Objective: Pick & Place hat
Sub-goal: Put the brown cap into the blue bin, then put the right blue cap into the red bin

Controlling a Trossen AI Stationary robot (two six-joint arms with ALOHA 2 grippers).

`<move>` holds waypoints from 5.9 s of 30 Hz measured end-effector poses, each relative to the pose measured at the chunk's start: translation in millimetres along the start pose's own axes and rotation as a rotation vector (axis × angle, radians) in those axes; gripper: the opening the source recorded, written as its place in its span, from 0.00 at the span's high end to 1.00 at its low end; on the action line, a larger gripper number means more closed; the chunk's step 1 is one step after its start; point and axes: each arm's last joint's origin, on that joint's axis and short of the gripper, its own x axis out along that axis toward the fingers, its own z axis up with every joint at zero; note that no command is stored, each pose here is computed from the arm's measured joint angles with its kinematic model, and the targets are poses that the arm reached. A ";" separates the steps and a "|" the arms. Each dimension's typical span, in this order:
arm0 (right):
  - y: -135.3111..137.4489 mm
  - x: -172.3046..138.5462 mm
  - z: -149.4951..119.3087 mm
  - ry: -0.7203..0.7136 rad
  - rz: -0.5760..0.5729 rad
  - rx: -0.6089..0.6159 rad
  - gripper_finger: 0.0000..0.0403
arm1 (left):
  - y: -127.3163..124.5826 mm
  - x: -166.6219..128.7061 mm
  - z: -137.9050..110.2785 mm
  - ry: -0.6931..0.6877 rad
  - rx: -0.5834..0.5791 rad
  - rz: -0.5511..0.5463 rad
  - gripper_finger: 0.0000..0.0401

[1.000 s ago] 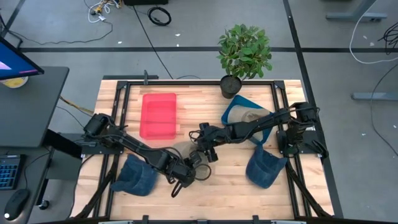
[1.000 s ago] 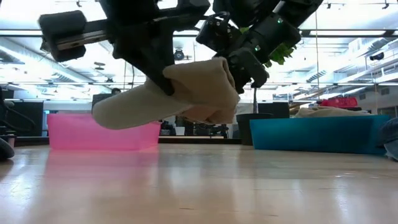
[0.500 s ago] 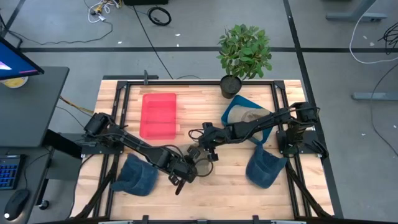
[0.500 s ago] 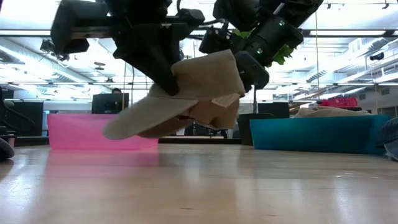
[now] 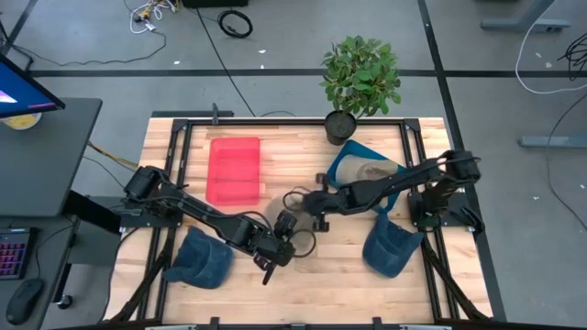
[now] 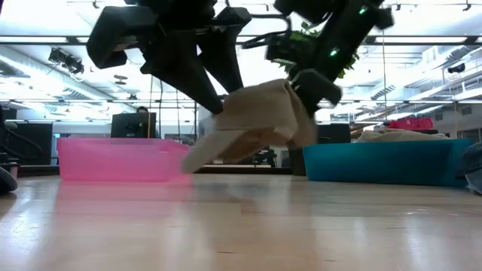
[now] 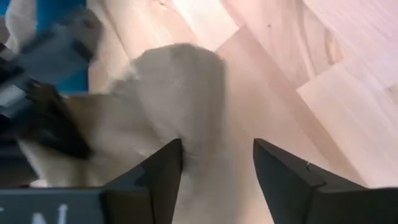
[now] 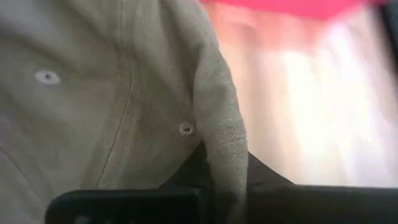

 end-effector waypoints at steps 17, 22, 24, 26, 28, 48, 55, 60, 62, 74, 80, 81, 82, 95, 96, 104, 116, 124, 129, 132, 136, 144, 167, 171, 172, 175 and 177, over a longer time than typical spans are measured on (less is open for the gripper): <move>-83.8 -177.5 -73.1 0.146 -0.139 -0.206 0.95 | 22.7 9.3 -9.6 0.055 -0.044 0.091 0.48; -101.3 -194.3 -96.9 0.246 -0.158 -0.223 0.95 | 30.2 12.7 -13.5 0.068 -0.062 0.099 0.48; -106.7 -195.0 -101.6 0.265 -0.172 -0.204 0.95 | 32.0 13.4 -14.4 0.071 -0.066 0.101 0.48; -110.5 -192.2 -106.0 0.277 -0.185 -0.195 0.95 | 33.7 14.1 -14.9 0.070 -0.066 0.104 0.48; -111.5 -183.1 -111.3 0.306 -0.189 -0.194 0.95 | 35.1 14.7 -15.7 0.073 -0.068 0.105 0.49; -118.9 -73.7 -176.6 0.441 -0.271 -0.164 0.91 | 36.6 15.3 -16.5 0.075 -0.077 0.105 0.49; -124.7 -80.8 -165.1 0.406 -0.288 -0.142 0.79 | 36.7 15.4 -16.6 0.076 -0.084 0.106 0.49; -130.1 -94.1 -155.9 0.420 -0.287 -0.094 0.70 | 36.0 15.1 -16.4 0.074 -0.119 0.106 0.49; -132.6 -103.5 -152.4 0.446 -0.283 -0.056 0.66 | 34.5 14.5 -15.6 0.071 -0.126 0.105 0.49; -135.4 -163.3 -104.1 0.242 -0.038 0.251 0.56 | 59.4 -40.9 -28.7 0.015 -0.407 0.059 0.49; -116.8 -172.4 -83.7 0.087 0.175 0.281 0.59 | 75.9 -86.5 -38.3 -0.087 -0.512 0.039 0.49; -112.2 -172.1 -81.8 0.087 0.201 0.289 0.59 | 76.9 -91.0 -40.0 -0.090 -0.520 0.039 0.49; -107.6 -171.7 -80.1 0.090 0.222 0.299 0.60 | 78.4 -96.2 -41.0 -0.104 -0.536 0.041 0.49; -17.2 -157.9 -77.9 0.429 0.401 0.409 0.60 | 41.9 -55.1 -74.1 -0.044 -0.697 -0.027 0.49; -9.4 -154.8 -81.1 0.473 0.395 0.429 0.60 | 38.9 -51.7 -76.1 -0.049 -0.705 -0.042 0.49; 26.8 -133.7 -112.1 0.746 0.280 0.632 0.60 | 31.4 -43.9 -80.6 -0.064 -0.703 -0.096 0.49; 47.2 -102.7 -141.1 0.710 0.343 0.724 0.61 | 31.6 -44.0 -80.6 -0.065 -0.702 -0.095 0.49; 50.4 -112.1 -124.7 0.714 0.478 0.699 0.95 | 31.4 -44.0 -80.7 -0.064 -0.693 -0.095 0.49; 54.2 -130.1 -87.0 0.557 0.672 0.677 0.95 | 31.5 -44.0 -80.7 -0.064 -0.693 -0.095 0.49; 52.8 -142.6 -60.3 0.366 0.781 0.593 0.97 | 31.5 -44.0 -80.7 -0.064 -0.693 -0.095 0.49; 43.2 -155.0 -33.9 0.098 0.768 0.431 0.98 | 31.0 -44.4 -80.3 -0.069 -0.681 -0.116 0.49; 7.3 -133.2 -16.3 -0.120 0.433 0.328 0.98 | 37.4 -91.4 -84.2 -0.204 -0.656 -0.162 0.49; -72.4 26.3 128.8 -0.444 0.029 0.073 0.98 | 61.0 -183.8 -123.7 -0.442 -0.643 0.067 0.49; -75.3 47.8 147.5 -0.428 0.013 0.037 0.98 | 60.3 -183.2 -124.1 -0.433 -0.640 0.064 0.49; -76.6 52.6 150.5 -0.427 0.010 0.036 0.98 | 60.0 -183.3 -124.1 -0.432 -0.638 0.063 0.49; -78.0 71.9 155.7 -0.424 0.020 0.026 0.98 | 58.9 -182.6 -125.3 -0.415 -0.625 0.060 0.49; -78.5 87.0 153.3 -0.400 0.035 0.023 0.98 | 58.6 -182.4 -125.7 -0.410 -0.615 0.060 0.49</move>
